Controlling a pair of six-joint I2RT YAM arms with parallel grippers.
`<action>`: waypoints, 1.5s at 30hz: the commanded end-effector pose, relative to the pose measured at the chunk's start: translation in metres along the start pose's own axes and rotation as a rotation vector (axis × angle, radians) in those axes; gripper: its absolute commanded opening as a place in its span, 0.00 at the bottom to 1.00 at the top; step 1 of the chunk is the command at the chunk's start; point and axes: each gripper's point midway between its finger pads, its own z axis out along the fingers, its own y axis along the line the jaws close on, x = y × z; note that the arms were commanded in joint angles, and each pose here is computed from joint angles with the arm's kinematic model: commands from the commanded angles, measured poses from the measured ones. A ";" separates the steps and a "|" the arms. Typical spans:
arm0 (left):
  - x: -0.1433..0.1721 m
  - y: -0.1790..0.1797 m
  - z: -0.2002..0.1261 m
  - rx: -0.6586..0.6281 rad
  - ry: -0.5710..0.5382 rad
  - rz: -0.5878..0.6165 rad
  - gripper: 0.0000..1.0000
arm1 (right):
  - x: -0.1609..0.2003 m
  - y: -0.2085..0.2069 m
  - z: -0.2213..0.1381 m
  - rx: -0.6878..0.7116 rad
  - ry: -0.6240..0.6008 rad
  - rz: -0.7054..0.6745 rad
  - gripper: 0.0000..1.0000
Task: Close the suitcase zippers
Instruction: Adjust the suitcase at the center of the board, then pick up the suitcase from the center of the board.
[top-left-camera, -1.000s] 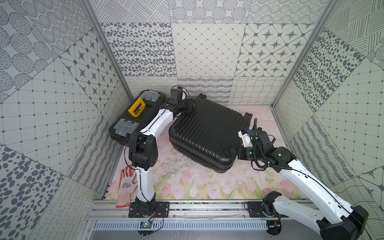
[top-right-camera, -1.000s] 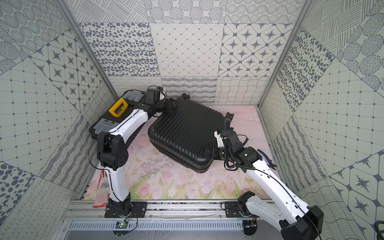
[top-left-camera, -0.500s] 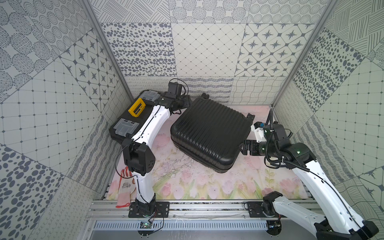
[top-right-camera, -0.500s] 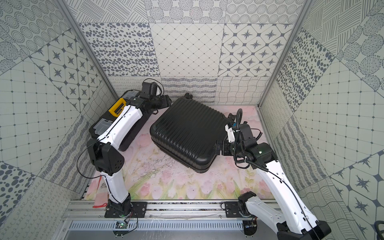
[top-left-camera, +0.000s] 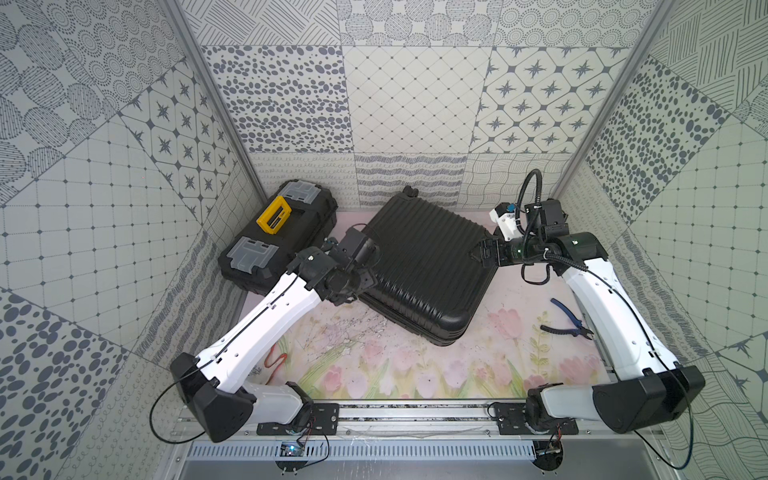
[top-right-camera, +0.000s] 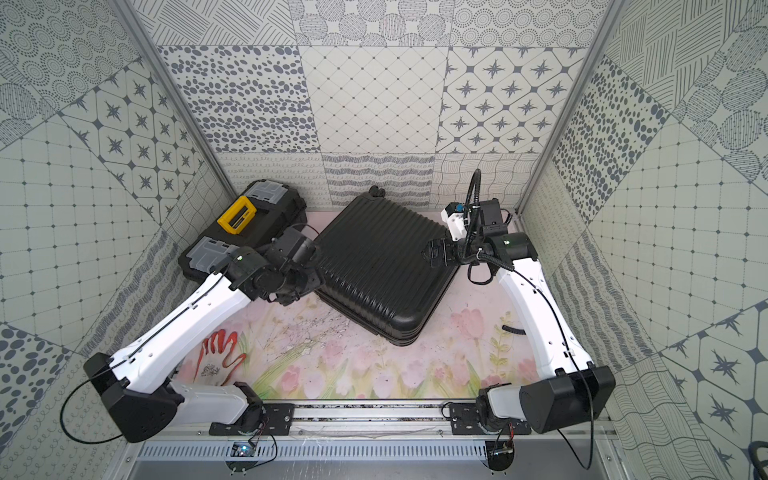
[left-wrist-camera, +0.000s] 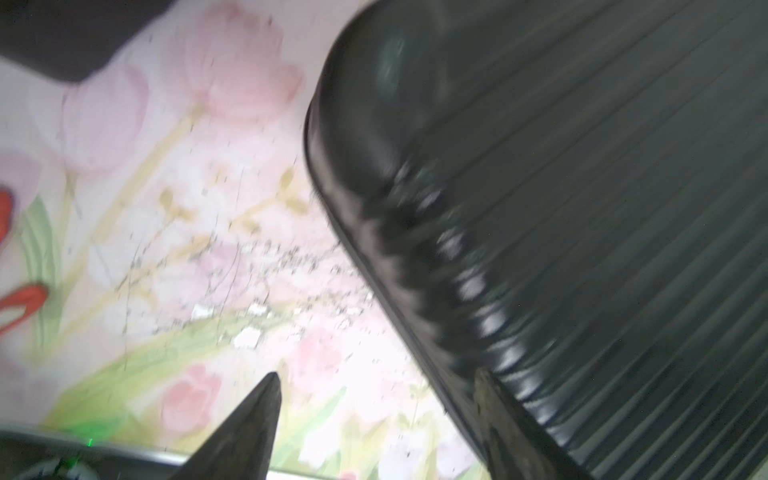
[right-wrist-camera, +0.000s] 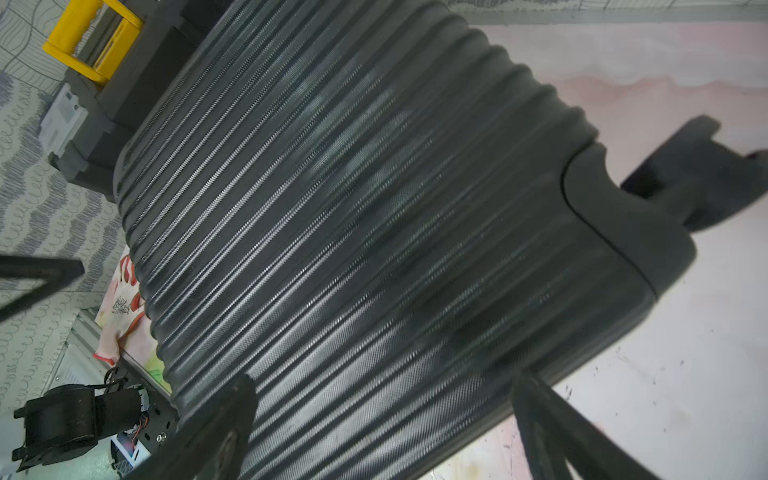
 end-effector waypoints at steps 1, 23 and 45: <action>0.056 0.061 0.003 -0.166 0.030 -0.320 0.72 | -0.026 0.009 0.000 -0.054 -0.070 -0.083 0.98; 0.059 -0.030 0.109 0.282 -0.073 -0.600 0.62 | -0.028 -0.006 0.031 -0.045 -0.021 -0.065 0.98; 0.075 -0.001 0.181 0.042 0.049 -0.424 0.27 | -0.020 -0.027 0.034 0.008 0.007 -0.058 0.98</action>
